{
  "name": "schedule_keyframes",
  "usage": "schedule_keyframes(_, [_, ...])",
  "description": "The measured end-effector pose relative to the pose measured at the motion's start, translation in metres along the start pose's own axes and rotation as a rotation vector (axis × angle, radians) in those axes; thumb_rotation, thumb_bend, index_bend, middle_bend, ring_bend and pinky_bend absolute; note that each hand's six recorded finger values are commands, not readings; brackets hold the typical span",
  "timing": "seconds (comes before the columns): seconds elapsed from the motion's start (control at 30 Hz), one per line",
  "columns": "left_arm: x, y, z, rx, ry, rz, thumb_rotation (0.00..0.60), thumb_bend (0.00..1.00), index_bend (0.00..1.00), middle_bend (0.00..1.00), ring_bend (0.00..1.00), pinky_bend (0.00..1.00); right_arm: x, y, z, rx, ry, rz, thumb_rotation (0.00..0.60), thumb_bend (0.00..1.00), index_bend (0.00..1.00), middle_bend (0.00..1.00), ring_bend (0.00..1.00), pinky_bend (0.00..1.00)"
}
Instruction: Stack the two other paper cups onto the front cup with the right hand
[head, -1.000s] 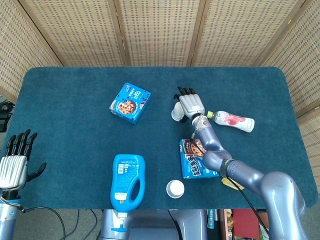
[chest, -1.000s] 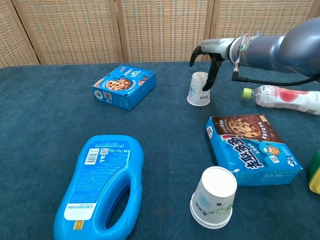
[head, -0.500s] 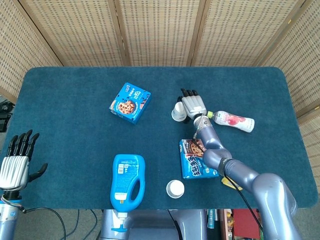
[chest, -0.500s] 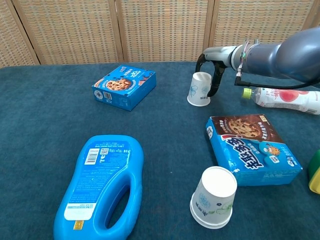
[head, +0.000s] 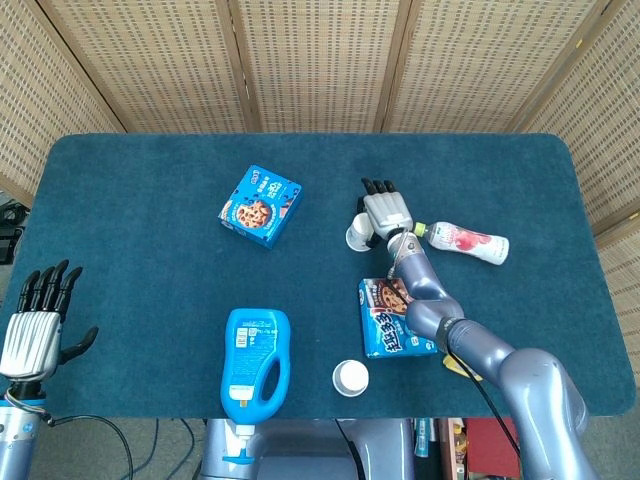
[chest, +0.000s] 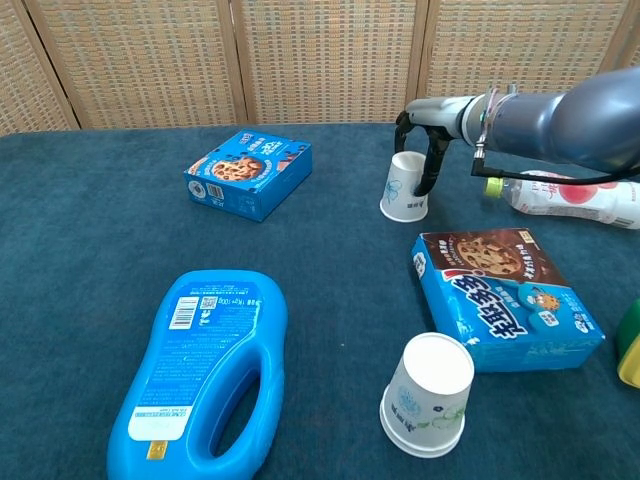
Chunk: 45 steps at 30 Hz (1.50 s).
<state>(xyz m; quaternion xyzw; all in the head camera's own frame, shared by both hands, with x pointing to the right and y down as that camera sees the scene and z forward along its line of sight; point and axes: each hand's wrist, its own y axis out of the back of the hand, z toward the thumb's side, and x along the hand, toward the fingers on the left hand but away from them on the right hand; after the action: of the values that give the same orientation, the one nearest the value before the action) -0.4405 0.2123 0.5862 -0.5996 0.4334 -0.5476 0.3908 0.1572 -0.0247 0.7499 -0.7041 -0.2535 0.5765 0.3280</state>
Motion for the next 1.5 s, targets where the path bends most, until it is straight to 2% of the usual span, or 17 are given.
schedule_keyframes(0.5, [-0.001,0.002,0.002,-0.009,-0.008,0.005,0.600,0.27,0.00,0.00,0.00,0.00,0.010,0.005,0.001,0.016,0.020,-0.014,0.600,0.13,0.49,0.14,0.00,0.02])
schedule_keyframes(0.8, [-0.004,0.005,0.008,-0.018,-0.028,0.005,0.600,0.27,0.00,0.00,0.00,0.00,0.029,0.028,0.007,0.023,0.052,-0.053,0.600,0.13,0.49,0.14,0.00,0.02])
schedule_keyframes(1.0, [-0.007,0.006,0.011,-0.024,-0.044,0.002,0.600,0.27,0.00,0.00,0.00,0.00,0.059,0.047,0.014,0.002,0.083,-0.078,0.600,0.13,0.50,0.13,0.00,0.02])
schedule_keyframes(1.2, [-0.008,0.007,0.014,-0.024,-0.053,0.001,0.600,0.27,0.00,0.00,0.00,0.00,0.109,0.064,0.017,-0.023,0.118,-0.101,0.600,0.13,0.50,0.13,0.00,0.02])
schedule_keyframes(1.5, [-0.008,0.005,0.015,-0.028,-0.053,-0.006,0.600,0.27,0.00,0.00,0.00,0.00,0.184,0.082,0.003,-0.046,0.124,-0.149,0.600,0.13,0.51,0.13,0.00,0.02])
